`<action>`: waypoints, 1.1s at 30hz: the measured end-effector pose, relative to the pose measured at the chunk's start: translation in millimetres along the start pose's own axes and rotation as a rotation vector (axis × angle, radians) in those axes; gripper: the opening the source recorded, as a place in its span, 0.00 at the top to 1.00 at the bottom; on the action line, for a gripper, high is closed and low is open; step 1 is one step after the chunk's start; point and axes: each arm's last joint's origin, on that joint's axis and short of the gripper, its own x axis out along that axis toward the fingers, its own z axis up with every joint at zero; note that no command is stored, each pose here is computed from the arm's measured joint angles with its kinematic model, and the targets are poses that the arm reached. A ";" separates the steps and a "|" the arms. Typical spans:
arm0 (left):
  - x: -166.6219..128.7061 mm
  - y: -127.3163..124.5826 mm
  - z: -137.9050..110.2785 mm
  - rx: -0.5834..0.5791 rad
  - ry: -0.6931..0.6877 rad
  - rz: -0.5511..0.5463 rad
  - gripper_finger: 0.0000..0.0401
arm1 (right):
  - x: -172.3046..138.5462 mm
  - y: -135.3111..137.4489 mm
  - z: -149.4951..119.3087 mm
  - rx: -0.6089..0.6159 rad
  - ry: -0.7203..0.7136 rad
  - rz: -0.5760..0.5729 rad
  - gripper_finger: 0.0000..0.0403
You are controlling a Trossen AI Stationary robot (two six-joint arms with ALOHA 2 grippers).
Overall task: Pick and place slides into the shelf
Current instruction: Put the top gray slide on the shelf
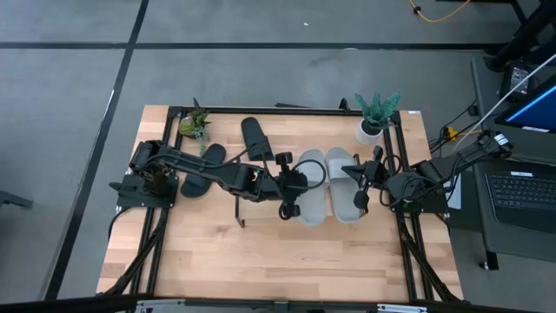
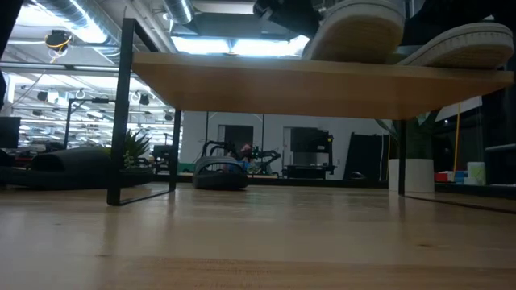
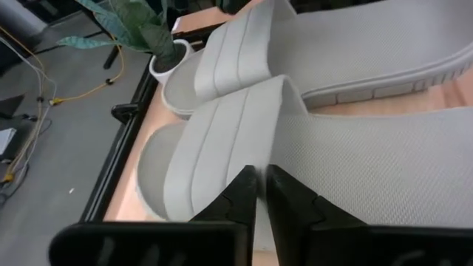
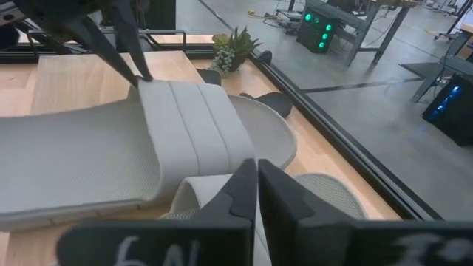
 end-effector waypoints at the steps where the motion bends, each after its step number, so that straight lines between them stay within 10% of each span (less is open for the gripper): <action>1: 0.0 0.0 0.5 -0.003 -0.005 -0.001 0.93 | 0.0 0.0 0.0 0.000 0.000 0.000 0.95; 18: -0.1 0.0 4.1 -0.015 -0.037 -0.003 0.89 | -0.1 2.2 -0.5 0.025 0.019 0.075 0.95; 33: -36.1 -53.3 3.2 0.229 -0.096 -0.112 0.89 | -0.1 2.2 -0.5 0.021 0.019 0.075 0.95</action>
